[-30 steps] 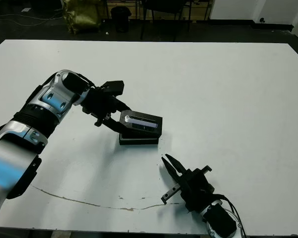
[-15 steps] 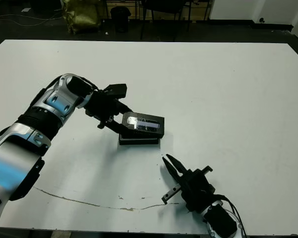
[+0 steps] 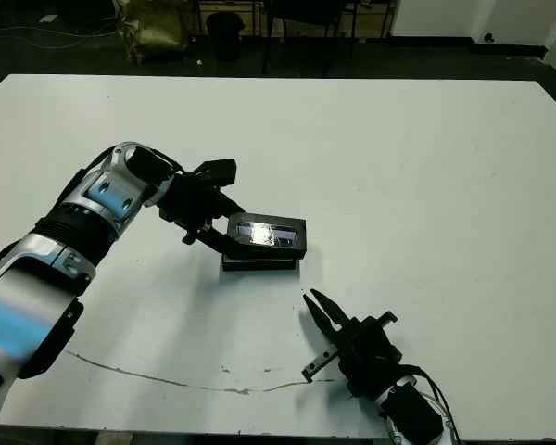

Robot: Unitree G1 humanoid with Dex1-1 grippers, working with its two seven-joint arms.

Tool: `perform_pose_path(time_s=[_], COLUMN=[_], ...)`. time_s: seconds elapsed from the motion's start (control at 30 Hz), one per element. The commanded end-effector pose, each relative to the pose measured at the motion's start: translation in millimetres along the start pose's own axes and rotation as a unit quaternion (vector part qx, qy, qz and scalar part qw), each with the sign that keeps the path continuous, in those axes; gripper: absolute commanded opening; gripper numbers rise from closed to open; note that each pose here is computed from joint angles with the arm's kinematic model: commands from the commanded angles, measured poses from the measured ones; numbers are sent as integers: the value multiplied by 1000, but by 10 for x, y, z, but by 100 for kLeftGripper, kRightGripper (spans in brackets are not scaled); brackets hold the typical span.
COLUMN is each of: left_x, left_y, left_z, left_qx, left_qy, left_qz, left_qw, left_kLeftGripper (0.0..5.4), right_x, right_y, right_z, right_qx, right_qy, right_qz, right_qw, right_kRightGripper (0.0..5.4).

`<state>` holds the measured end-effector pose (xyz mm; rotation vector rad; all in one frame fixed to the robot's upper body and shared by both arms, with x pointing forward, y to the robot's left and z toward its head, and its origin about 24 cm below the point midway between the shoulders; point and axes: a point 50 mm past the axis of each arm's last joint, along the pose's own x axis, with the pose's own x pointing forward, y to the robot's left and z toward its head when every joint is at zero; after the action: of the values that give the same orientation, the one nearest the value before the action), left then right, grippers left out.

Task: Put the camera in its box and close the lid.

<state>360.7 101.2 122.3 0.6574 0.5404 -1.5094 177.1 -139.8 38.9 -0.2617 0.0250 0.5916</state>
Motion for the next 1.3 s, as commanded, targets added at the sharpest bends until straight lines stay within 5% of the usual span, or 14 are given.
perform_pose_path(time_s=[0.03,0.47,1.3], left_x=[15,-34,-28], left_y=[-27,-12,-42], left_z=[-54,4,-1], left_qx=[-29,-106,-69], left_qy=[-17,-48,14], left_qz=[-9,-3,0], left_qw=[999,993,998], left_kLeftGripper=[241,241,241], right_x=[-25,-26,-22], right_y=[0,-1,-2], right_z=[-59,-62,-61], right_qx=[3,3,4], right_qy=[19,22,22], right_qz=[1,5,2], right_qw=[1000,1000,1000], right_kRightGripper=[0,0,0])
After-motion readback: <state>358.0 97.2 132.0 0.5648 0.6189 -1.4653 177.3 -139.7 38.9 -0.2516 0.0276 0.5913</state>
